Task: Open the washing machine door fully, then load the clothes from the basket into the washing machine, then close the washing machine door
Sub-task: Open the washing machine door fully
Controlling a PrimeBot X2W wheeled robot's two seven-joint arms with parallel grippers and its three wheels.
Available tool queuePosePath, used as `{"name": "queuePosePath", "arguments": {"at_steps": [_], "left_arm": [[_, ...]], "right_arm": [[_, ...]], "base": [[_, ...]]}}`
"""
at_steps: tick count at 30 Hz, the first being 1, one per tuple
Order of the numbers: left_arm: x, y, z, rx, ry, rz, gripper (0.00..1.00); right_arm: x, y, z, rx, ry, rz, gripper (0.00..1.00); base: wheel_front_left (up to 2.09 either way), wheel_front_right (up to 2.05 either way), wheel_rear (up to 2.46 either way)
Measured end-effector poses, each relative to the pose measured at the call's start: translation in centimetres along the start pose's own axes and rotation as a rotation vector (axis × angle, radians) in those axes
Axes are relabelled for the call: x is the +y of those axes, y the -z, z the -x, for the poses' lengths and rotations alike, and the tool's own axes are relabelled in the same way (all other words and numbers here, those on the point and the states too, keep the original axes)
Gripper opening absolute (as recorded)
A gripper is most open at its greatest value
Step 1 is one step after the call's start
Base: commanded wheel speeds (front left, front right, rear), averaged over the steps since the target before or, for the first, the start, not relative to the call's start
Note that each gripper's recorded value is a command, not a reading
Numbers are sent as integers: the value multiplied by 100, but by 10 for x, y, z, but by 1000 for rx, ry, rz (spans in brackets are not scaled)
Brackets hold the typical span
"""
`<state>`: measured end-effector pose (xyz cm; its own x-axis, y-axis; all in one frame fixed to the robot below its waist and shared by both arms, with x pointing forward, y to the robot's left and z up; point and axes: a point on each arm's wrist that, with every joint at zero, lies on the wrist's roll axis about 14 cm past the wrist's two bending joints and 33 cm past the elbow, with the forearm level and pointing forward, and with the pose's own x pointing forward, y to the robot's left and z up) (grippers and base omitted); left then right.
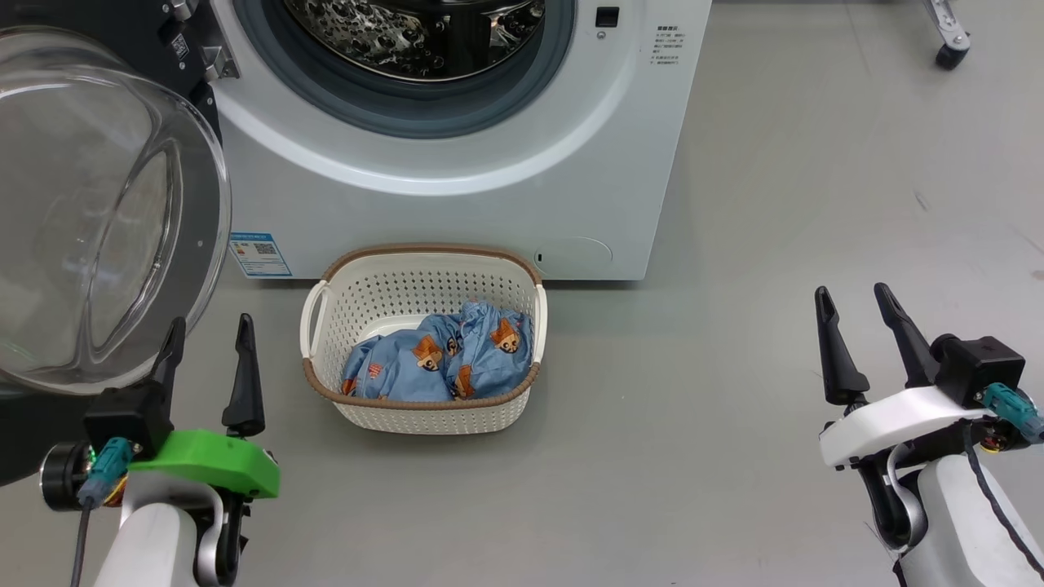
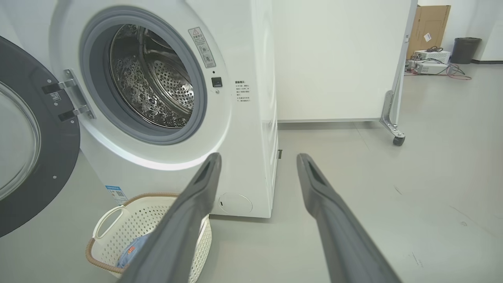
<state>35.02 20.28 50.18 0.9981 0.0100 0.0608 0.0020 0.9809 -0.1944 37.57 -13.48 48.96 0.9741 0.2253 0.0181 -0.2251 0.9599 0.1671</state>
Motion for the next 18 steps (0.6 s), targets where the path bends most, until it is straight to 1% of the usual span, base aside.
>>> {"name": "queuePosePath", "arguments": {"at_steps": [3,6,11,18], "left_arm": [[-9,3,0,6,19,22,100],[-14,7,-1,17,39,22,100],[-12,18,3,54,37,14,100],[-9,22,6,67,28,13,100]], "right_arm": [[-8,-5,3,-17,27,-2,100],[-16,-10,6,-33,51,-1,100],[-25,-18,9,-56,78,6,100],[-27,-17,13,-56,85,10,100]], "base": [[0,0,0],[0,0,0],[0,0,0],[0,0,0]]}}
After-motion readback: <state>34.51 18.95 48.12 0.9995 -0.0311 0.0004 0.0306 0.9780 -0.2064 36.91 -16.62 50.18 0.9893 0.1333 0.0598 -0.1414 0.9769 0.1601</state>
